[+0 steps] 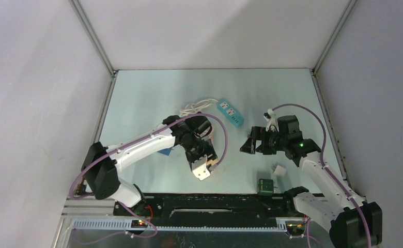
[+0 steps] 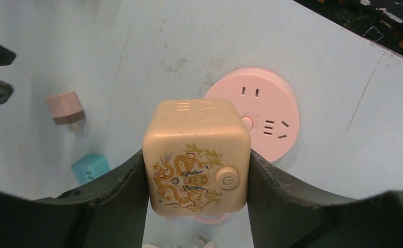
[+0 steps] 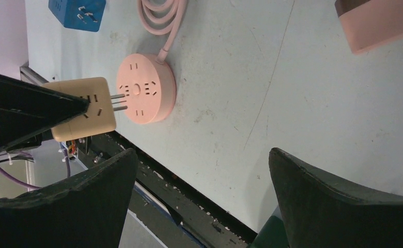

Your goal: Insert the plug

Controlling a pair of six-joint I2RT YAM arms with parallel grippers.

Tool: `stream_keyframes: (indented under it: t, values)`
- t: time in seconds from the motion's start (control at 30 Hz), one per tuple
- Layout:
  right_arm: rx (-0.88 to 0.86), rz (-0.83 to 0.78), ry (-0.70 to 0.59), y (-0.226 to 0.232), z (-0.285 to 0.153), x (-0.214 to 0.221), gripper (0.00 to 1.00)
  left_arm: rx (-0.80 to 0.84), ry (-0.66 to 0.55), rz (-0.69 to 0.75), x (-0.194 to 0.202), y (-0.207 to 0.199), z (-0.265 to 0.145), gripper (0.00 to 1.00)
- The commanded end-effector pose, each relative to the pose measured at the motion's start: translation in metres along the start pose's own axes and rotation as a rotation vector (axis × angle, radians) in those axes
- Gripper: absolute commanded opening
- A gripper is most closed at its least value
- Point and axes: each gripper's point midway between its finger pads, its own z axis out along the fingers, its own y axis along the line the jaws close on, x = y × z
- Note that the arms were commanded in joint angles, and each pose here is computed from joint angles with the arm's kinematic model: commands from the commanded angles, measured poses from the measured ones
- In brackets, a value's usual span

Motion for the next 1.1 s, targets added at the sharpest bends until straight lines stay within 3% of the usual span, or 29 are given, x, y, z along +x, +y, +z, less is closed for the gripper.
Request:
stream_keyframes:
  t: [0.0,0.57,1.07]
  values:
    - [-0.04,-0.031,-0.016,0.006,-0.002,-0.005,0.99,0.028,-0.044,0.033,-0.007,0.004,0.003,0.0]
    - [-0.043,-0.031,-0.021,0.006,-0.002,-0.004,0.98,0.14,0.046,-0.002,0.027,-0.01,0.026,0.0]
    - [-0.042,-0.03,-0.025,0.006,-0.003,-0.004,0.98,0.171,0.044,0.015,0.03,-0.009,0.031,0.0]
